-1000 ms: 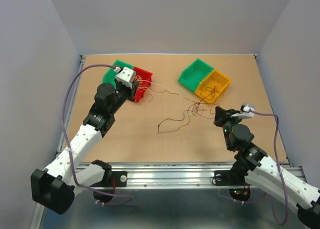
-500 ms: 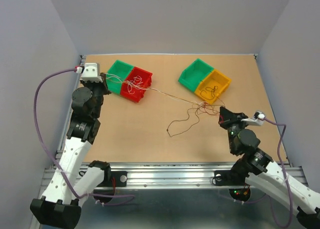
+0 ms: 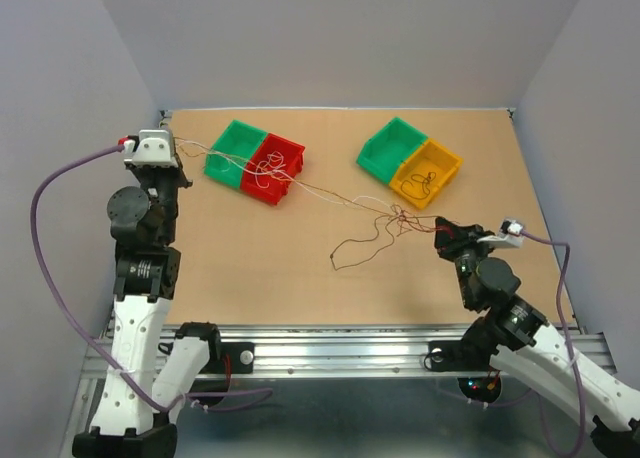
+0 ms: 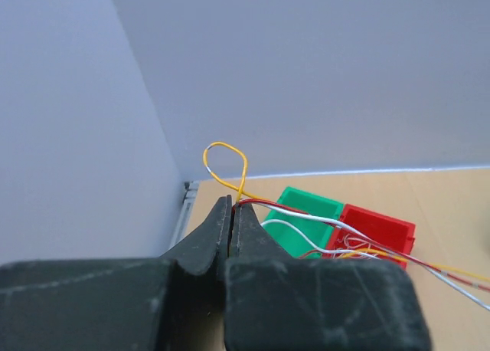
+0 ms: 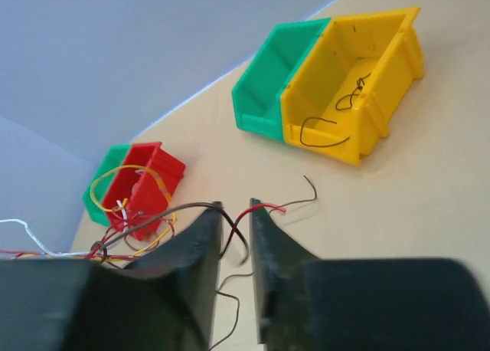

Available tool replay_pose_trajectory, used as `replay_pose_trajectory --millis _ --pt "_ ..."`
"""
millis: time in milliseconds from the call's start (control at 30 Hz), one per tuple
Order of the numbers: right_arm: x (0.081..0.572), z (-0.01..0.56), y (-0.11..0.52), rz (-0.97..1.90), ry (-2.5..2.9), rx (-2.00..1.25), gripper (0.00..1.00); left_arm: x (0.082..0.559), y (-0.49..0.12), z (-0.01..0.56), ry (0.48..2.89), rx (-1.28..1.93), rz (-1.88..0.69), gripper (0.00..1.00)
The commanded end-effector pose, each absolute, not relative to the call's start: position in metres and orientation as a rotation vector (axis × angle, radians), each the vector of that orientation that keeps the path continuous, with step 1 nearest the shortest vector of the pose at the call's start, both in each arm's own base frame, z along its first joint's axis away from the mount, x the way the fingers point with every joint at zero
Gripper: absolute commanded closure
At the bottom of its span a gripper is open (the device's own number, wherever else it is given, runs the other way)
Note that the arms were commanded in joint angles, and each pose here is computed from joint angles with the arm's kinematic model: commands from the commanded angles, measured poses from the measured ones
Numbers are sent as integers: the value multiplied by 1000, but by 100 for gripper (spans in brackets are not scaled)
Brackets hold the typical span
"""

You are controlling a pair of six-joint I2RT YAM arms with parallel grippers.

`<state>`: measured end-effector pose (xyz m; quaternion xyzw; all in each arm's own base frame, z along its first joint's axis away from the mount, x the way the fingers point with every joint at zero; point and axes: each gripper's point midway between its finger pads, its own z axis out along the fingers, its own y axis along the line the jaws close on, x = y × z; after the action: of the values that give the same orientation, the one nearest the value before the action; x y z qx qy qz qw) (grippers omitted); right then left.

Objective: Untangle the cables

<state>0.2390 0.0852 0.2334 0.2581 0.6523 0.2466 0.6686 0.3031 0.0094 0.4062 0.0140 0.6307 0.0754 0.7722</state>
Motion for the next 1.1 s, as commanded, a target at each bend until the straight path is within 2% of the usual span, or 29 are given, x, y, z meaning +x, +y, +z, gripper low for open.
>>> replay_pose_trajectory --millis 0,33,100,133,167,367,500,533,600,633,700,767,1067 --pt "242 232 105 470 1556 276 60 276 -37 457 1213 276 -23 100" --pt "239 231 121 529 1578 204 45 273 -45 457 1208 318 -52 100" --pt "242 227 132 541 1606 155 31 261 -60 461 1186 385 -115 100" --pt "241 225 139 557 1613 122 21 256 -65 464 1177 411 -134 100" --pt "242 223 143 564 1619 100 18 251 -70 463 1181 440 -157 100" --pt "230 243 211 810 1483 -250 13 215 -111 473 1142 668 -326 100" --pt "223 250 259 937 1440 -490 12 200 -119 479 1114 718 -369 100" --pt "227 237 272 942 1476 -549 12 197 -120 482 1106 720 -370 100" --pt "221 251 294 1020 1393 -662 12 193 -120 488 1093 719 -370 100" --pt "218 238 307 1066 1403 -728 11 191 -120 491 1087 717 -369 100" --pt "217 257 321 1113 1307 -773 6 187 -120 497 1076 716 -373 100" --pt "215 251 338 1169 1292 -846 0 185 -121 505 1062 717 -375 100" --pt "206 264 419 1270 1168 -1013 0 181 -127 531 1022 713 -431 100"
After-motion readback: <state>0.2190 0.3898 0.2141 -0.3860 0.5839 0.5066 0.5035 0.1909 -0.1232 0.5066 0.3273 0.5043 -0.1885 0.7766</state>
